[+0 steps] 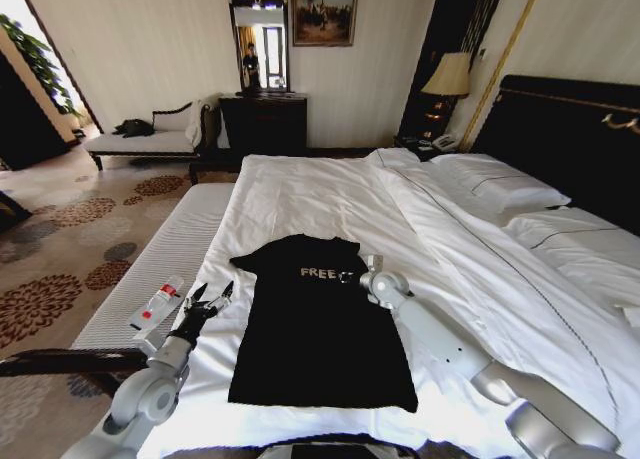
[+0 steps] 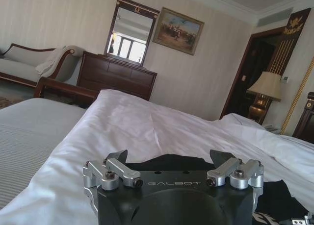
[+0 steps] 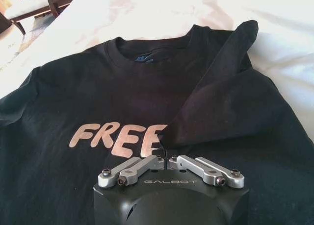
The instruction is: Fold the clothes on the bed.
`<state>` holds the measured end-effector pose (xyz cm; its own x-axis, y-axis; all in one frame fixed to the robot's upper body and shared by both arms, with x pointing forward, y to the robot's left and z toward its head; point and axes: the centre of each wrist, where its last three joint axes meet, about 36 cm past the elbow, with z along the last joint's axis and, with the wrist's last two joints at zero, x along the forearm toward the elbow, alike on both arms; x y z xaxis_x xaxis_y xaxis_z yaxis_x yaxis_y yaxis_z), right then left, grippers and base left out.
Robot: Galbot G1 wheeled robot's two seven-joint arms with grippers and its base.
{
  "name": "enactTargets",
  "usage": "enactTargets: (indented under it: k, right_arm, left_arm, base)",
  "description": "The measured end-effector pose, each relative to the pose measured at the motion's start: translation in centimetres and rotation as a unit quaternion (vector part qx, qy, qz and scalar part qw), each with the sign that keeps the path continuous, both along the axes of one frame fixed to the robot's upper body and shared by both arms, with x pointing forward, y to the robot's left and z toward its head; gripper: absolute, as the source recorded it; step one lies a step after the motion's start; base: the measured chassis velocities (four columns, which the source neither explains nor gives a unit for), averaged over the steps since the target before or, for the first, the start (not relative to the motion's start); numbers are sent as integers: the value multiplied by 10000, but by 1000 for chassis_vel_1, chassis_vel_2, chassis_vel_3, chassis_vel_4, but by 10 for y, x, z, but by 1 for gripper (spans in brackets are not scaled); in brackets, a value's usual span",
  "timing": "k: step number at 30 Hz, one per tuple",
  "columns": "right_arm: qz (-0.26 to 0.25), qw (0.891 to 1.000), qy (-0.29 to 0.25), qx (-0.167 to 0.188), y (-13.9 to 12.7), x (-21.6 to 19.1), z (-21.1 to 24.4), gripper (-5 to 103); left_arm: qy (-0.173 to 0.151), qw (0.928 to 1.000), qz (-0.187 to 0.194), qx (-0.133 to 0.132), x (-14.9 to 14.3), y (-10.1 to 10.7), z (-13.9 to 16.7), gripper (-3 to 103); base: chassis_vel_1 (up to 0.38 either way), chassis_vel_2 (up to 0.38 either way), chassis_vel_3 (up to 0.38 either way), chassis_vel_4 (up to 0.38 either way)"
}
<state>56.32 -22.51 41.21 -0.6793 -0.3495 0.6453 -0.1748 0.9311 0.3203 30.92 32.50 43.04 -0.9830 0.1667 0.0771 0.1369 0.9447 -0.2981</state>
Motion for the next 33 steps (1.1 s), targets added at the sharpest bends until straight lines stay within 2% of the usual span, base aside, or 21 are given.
enactTargets:
  k: [1,3,5,6,8,9,11,12,13,15,16,18,20,24,26,27,33]
  right_arm:
    - [2,10000,-8,3,0,0,1,3]
    - [1,10000,-17,9,0,0,1,3]
    - [-9,10000,-83,49,-3,-2,5,15]
    - [-9,10000,-83,49,-3,-2,5,15]
    - [-5,9998,-165,98,-7,-5,10,25]
    - [6,9997,-219,142,-10,-8,14,25]
    - [39,9991,-338,235,-12,-14,25,36]
    - [39,9991,-338,235,-12,-14,25,36]
    - [74,9985,-432,321,-13,-20,35,41]
    - [82,9980,-504,379,-15,-25,42,41]
    - [54,9967,-655,474,-20,-35,56,52]
    - [-51,9950,-815,569,-29,-48,71,64]
    - [-113,9945,-870,576,-34,-53,75,64]
    - [-393,9933,-944,529,-61,-80,77,85]
    - [-445,9933,-929,520,-65,-84,76,85]
    - [-547,9931,-908,507,-72,-94,75,95]
    - [-690,9927,-883,438,-83,-111,75,100]
  left_arm:
    - [23,10000,23,12,0,0,0,92]
    - [47,10000,42,23,0,0,0,94]
    - [122,9999,95,49,2,-3,1,99]
    - [122,9999,95,49,2,-3,1,99]
    - [178,9998,117,64,5,-6,1,100]
    - [204,9997,118,67,6,-7,1,100]
    - [258,9996,119,73,8,-10,0,100]
    - [258,9996,119,73,8,-10,0,100]
    - [284,9995,127,74,9,-11,-1,100]
    - [308,9994,140,73,10,-12,-1,100]
    - [355,9992,184,39,14,-12,-2,100]
    - [417,9989,228,-41,19,-11,-2,100]
    - [442,9987,250,-80,21,-10,-2,100]
    - [544,9975,423,-173,37,-3,-6,100]
    - [560,9971,468,-199,41,-1,-6,100]
    - [599,9962,557,-289,50,3,-6,100]
    - [713,9907,909,-712,83,19,-3,100]
  base:
    - [0,0,0,0]
    - [0,0,0,0]
    - [0,0,0,0]
    - [0,0,0,0]
    - [0,0,0,0]
    - [0,0,0,0]
    - [0,0,0,0]
    - [0,0,0,0]
    - [0,0,0,0]
    - [0,0,0,0]
    - [0,0,0,0]
    - [0,0,0,0]
    - [0,0,0,0]
    - [0,0,0,0]
    - [0,0,0,0]
    - [0,0,0,0]
    - [0,0,0,0]
